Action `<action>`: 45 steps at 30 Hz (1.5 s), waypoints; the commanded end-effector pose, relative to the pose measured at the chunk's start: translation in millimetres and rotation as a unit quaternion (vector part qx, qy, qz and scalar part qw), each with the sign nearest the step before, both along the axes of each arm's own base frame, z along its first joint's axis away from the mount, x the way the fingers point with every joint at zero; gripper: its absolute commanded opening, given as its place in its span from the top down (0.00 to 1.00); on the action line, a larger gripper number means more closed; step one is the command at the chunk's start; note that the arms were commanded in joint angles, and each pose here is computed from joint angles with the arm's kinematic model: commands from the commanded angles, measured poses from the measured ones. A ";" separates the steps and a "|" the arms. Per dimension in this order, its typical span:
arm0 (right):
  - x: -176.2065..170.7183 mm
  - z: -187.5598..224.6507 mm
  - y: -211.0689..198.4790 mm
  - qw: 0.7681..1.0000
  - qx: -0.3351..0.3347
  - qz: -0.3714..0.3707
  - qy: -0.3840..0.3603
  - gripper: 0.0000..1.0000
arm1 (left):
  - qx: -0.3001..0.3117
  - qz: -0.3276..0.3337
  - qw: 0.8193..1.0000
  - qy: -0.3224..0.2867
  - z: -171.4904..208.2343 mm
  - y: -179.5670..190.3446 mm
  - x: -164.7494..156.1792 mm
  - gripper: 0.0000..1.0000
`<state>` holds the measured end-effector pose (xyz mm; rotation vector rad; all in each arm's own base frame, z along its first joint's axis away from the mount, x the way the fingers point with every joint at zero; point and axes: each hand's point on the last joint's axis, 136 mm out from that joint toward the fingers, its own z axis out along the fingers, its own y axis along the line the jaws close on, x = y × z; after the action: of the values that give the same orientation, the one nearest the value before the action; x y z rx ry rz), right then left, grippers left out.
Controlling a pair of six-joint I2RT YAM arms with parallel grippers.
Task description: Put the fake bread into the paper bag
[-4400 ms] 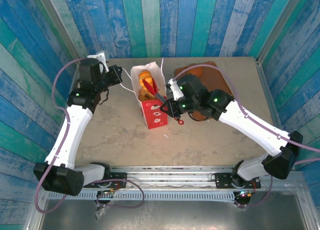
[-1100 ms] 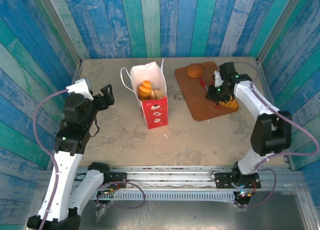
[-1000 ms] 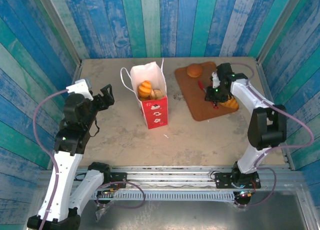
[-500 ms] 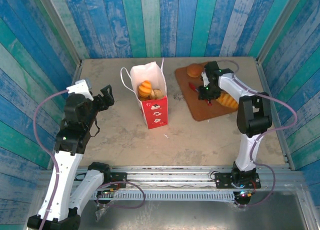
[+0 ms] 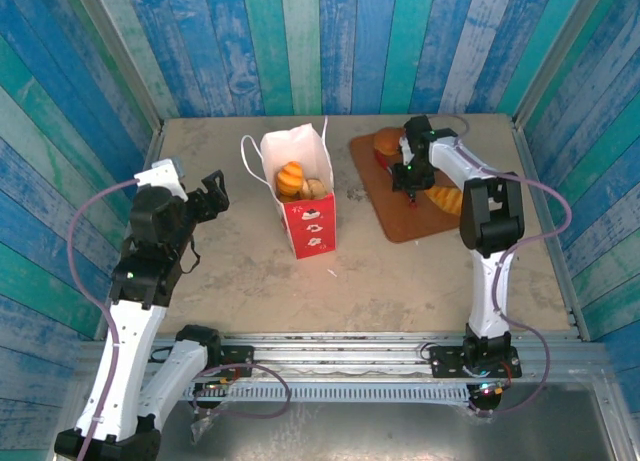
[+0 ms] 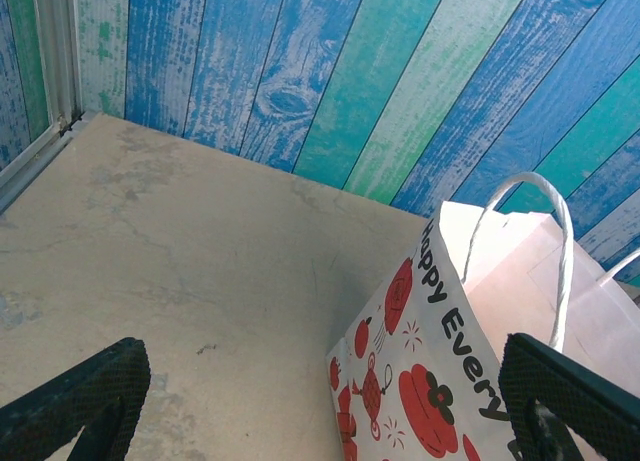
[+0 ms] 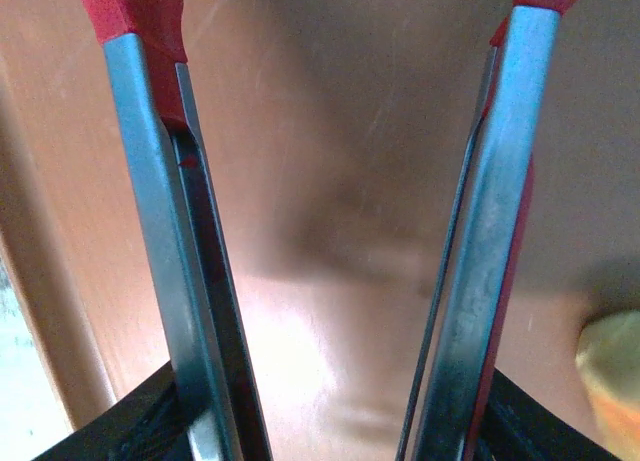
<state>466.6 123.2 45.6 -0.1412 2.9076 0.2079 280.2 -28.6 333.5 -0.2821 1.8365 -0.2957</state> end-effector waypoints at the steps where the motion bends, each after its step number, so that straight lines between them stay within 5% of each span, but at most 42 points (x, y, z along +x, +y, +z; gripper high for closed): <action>1: 14.2 4.0 2.8 1.000 0.011 -0.001 -0.006 0.44 | 0.013 0.010 1.000 0.004 -1.0 5.0 -0.7 0.06; 13: 38.9 2.4 10.0 1.000 0.014 0.014 -0.011 0.45 | 0.016 0.013 1.000 0.005 1.4 6.5 -1.5 0.06; 19: 34.5 16.9 9.6 1.000 0.017 0.013 -0.018 0.62 | 0.015 0.014 1.000 0.004 2.7 7.1 -2.8 0.06; 45: -96.3 160.5 -7.3 0.988 0.030 -0.031 -0.150 0.68 | -0.065 -0.027 0.997 -0.009 17.5 -16.4 14.9 0.06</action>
<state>376.8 115.6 180.3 -0.1012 2.6787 0.2285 293.5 -40.2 333.2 -0.3209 1.8582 -0.3958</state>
